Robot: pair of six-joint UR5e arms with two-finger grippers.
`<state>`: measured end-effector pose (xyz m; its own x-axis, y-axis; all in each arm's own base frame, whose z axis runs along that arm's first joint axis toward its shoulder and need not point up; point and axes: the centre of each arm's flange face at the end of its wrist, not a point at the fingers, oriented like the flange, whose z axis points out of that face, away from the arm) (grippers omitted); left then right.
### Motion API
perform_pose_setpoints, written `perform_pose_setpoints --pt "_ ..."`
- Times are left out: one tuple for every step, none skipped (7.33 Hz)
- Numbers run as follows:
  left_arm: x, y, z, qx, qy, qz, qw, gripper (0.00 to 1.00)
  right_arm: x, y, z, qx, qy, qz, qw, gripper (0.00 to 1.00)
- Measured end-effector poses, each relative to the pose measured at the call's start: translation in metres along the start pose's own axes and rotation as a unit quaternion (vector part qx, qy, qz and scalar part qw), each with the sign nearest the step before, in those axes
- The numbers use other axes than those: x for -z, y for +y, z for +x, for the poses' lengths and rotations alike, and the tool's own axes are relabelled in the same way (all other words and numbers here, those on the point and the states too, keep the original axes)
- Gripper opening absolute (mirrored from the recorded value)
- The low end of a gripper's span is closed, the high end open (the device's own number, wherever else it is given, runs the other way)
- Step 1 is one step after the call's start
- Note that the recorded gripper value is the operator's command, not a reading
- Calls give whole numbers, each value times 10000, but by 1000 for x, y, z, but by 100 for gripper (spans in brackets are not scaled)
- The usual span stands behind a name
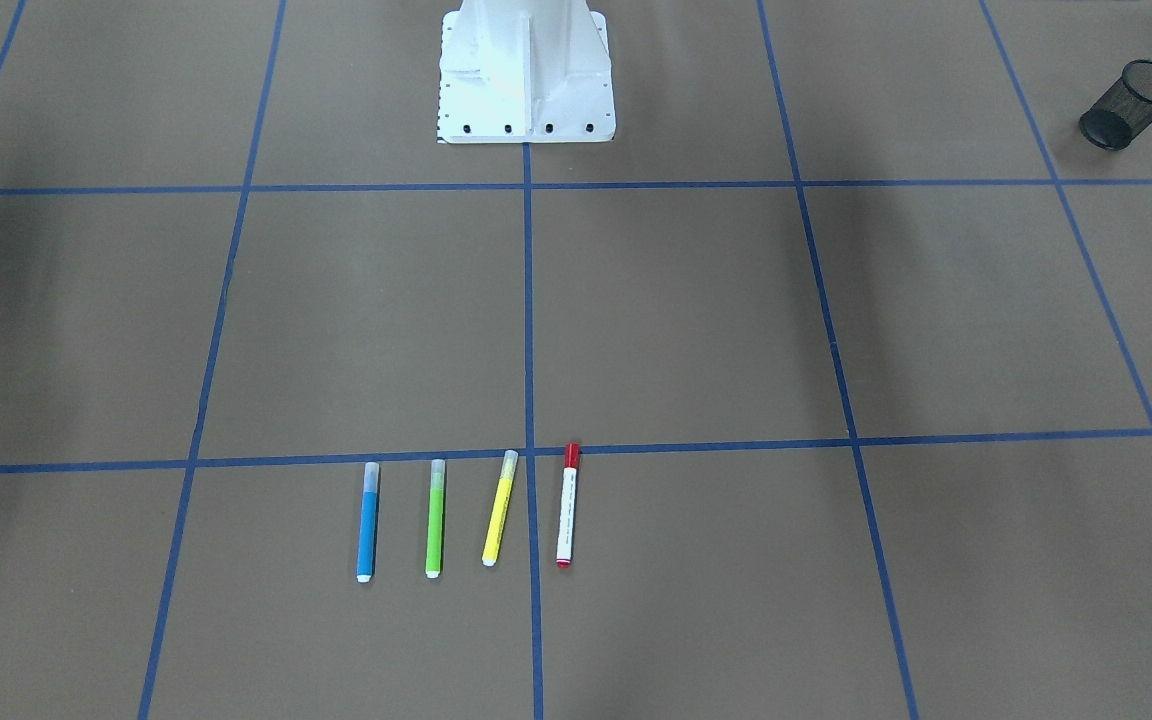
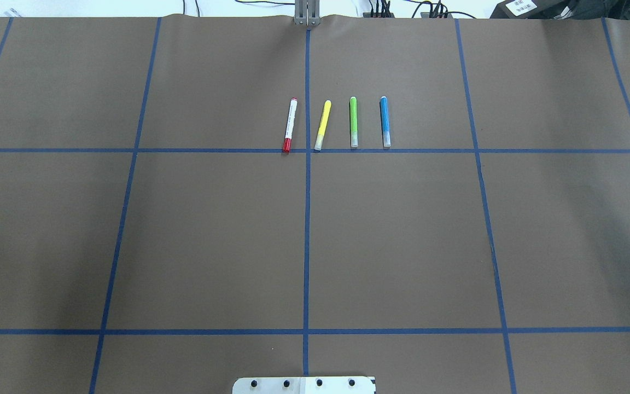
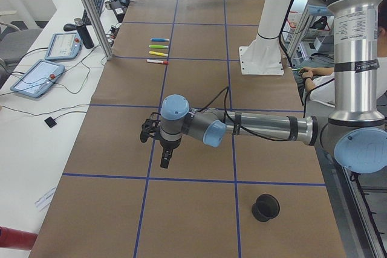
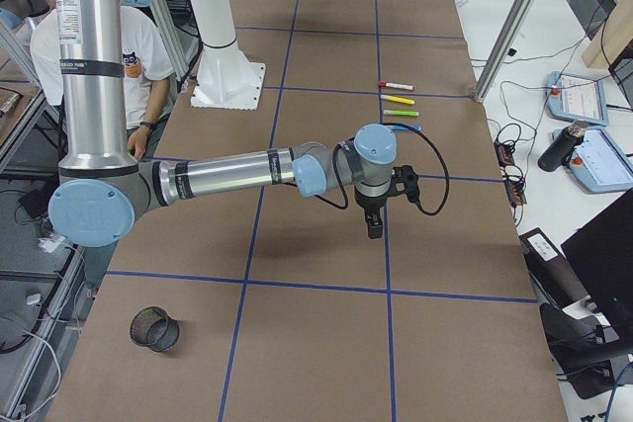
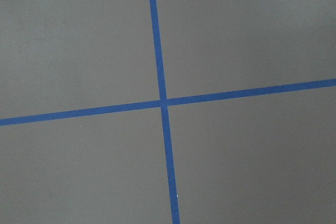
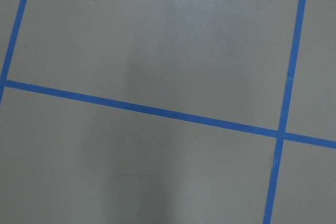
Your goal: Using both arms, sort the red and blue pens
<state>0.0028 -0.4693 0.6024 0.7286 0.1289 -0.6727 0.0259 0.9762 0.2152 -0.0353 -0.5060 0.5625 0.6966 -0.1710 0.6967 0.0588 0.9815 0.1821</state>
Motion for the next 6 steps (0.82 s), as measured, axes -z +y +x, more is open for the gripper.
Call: perform_pose_setpoints --pt "-1 5 0 6 89 -41 10000 100 -1 2 1 -21 -10 -19 10000 100" --pt "-3 12 -2 13 133 -80 9999 100 -2 5 3 -40 -28 -41 10000 100" --pt "-4 16 -3 23 172 -109 9998 100 -3 6 3 -49 -38 -50 10000 100" --pt "-7 18 -5 54 202 -150 9997 100 -3 7 4 -66 -46 -57 10000 100" --pt "-10 20 -6 99 213 -190 9995 100 -4 8 3 -80 -69 -64 9999 100" --pt "-11 20 -7 122 228 -211 9994 100 -4 8 3 -90 -107 -73 9999 100"
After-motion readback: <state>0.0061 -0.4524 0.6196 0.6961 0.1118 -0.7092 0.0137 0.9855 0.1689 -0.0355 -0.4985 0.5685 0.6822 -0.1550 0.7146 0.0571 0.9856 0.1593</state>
